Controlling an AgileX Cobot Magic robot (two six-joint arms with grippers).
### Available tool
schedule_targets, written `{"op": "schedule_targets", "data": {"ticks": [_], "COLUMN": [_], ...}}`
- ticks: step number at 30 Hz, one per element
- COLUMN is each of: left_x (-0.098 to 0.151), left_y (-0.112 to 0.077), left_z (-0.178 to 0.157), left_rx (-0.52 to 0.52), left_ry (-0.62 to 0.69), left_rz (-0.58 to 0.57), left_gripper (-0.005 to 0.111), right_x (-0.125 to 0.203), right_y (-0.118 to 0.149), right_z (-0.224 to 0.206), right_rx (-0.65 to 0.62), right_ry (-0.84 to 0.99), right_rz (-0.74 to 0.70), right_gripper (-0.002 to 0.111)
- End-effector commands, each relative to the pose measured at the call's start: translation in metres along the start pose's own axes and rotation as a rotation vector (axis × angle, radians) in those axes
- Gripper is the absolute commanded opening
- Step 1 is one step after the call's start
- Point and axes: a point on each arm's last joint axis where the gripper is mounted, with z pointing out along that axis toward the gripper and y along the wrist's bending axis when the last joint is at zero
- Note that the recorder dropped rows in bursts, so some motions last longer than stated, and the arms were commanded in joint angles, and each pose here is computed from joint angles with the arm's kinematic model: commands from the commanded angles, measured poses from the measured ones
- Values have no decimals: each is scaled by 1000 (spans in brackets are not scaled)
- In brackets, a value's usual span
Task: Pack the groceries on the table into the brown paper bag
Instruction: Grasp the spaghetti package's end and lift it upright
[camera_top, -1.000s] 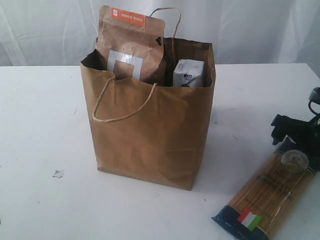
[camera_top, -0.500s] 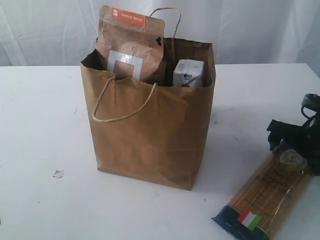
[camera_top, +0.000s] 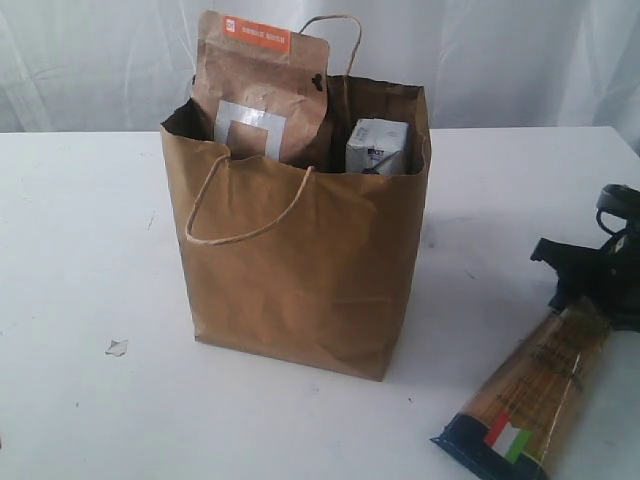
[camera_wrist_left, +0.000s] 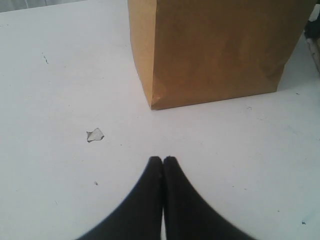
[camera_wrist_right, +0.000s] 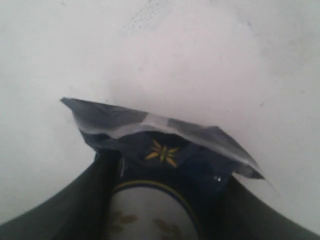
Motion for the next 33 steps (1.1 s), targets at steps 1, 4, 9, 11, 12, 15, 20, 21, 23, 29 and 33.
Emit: {"op": "schedule_targets", "data": {"ticks": [1, 4, 9, 11, 12, 15, 20, 21, 23, 29, 33], "left_x": [1, 1, 1, 1, 1, 1, 1, 1, 1, 1, 1], "left_y": [0, 0, 0, 0, 0, 0, 0, 0, 0, 0, 0], "left_z": [0, 0, 0, 0, 0, 0, 0, 0, 0, 0, 0], "left_rx": [-1, -1, -1, -1, -1, -1, -1, -1, -1, -1, -1], "left_ry": [0, 0, 0, 0, 0, 0, 0, 0, 0, 0, 0], "left_rz": [-15, -15, -15, -15, -15, -15, -15, -15, -15, -15, -15], "left_gripper": [0, 0, 0, 0, 0, 0, 0, 0, 0, 0, 0], "right_x": [6, -7, -24, -28, -28, -27, -19, -17, -14, -6, 0], "right_y": [0, 7, 15, 16, 17, 15, 8, 7, 5, -1, -5], "right_z": [4, -24, -80, -103, -117, -147, -196, -203, -214, -235, -245], "right_rx": [7, -65, -175, -212, -231, -265, -315, -323, -336, -357, -358], "right_ry": [24, -117, -374, -457, -502, -585, -708, -728, -761, -810, -819], "right_rz": [-82, -142, -228, -224, -223, -218, -211, -209, -207, -201, -199], "right_gripper": [0, 0, 0, 0, 0, 0, 0, 0, 0, 0, 0]}}
